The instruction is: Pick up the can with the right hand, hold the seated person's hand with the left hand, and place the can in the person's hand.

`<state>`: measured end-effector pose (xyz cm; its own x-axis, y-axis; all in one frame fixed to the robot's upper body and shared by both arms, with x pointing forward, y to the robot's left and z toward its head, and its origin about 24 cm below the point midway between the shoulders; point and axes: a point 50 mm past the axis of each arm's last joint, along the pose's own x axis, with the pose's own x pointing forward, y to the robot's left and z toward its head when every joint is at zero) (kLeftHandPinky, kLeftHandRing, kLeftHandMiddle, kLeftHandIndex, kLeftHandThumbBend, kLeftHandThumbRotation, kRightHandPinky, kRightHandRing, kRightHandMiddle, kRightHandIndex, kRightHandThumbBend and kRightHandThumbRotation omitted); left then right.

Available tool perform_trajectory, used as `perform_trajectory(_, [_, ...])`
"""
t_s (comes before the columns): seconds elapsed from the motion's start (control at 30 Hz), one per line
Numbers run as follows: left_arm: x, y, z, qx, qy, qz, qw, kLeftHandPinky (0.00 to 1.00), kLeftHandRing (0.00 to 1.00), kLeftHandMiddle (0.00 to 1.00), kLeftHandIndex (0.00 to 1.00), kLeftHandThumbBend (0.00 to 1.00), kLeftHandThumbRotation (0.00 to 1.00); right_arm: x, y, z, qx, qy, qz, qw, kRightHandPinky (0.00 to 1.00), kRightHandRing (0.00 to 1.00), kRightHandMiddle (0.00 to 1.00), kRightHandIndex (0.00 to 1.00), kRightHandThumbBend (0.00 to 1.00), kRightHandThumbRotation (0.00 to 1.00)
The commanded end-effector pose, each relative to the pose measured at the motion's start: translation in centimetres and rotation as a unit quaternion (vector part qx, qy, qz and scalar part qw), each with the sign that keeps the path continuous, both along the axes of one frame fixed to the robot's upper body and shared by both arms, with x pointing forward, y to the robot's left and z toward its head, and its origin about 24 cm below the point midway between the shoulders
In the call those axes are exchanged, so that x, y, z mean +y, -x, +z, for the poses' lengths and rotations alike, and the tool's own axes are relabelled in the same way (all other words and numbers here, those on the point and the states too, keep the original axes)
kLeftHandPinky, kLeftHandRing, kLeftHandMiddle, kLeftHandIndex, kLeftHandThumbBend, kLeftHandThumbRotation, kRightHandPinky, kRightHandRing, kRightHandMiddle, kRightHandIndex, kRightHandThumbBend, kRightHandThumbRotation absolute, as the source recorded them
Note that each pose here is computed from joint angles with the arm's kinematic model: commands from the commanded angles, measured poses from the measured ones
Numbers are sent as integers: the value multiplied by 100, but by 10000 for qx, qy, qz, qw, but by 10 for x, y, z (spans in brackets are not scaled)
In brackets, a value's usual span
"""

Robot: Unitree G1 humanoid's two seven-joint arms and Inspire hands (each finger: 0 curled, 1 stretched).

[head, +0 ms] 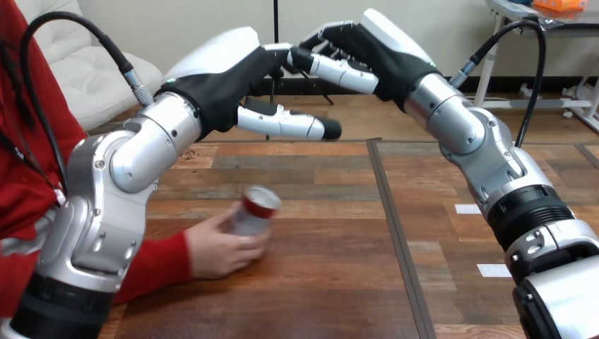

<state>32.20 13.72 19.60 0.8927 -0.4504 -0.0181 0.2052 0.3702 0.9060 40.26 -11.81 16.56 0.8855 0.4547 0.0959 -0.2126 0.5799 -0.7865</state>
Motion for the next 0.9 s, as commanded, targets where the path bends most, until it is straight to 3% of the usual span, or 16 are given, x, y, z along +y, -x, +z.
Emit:
perform_trajectory(0.0, [5, 3, 1, -507, 562, 200, 9969, 66, 82, 84, 83, 95, 89, -1, 1, 31, -553, -334, 106, 9979, 65, 66, 67, 72, 89, 100])
perform_trajectory(0.17, [10, 4, -9, -763, 1303, 321, 9880, 60, 77, 81, 80, 86, 96, -10, 5, 23, -368, -756, 68, 9964, 69, 70, 69, 72, 91, 100])
perform_trajectory(0.23, [12, 4, -13, -811, 1503, 287, 9849, 58, 75, 79, 79, 75, 98, -13, 8, 20, -367, -869, 105, 9955, 71, 72, 71, 73, 93, 100])
perform_trajectory(0.47, [18, 7, -24, -627, 2419, 370, 9676, 59, 74, 77, 77, 59, 100, -22, 20, 10, -492, -1168, 246, 9916, 68, 74, 72, 74, 90, 100])
perform_trajectory(0.67, [28, 13, -44, -443, 3527, 502, 9334, 58, 71, 74, 72, 44, 100, -38, 38, -11, -537, -1922, 333, 9793, 65, 74, 74, 77, 85, 100])
perform_trajectory(0.83, [32, 17, -55, -366, 3903, 486, 9187, 52, 68, 72, 67, 34, 100, -45, 49, -23, -535, -2274, 326, 9718, 65, 76, 77, 79, 83, 100])
perform_trajectory(0.87, [34, 18, -61, -328, 3988, 493, 9151, 51, 67, 72, 67, 33, 100, -48, 54, -29, -499, -2460, 276, 9676, 65, 76, 78, 80, 83, 100])
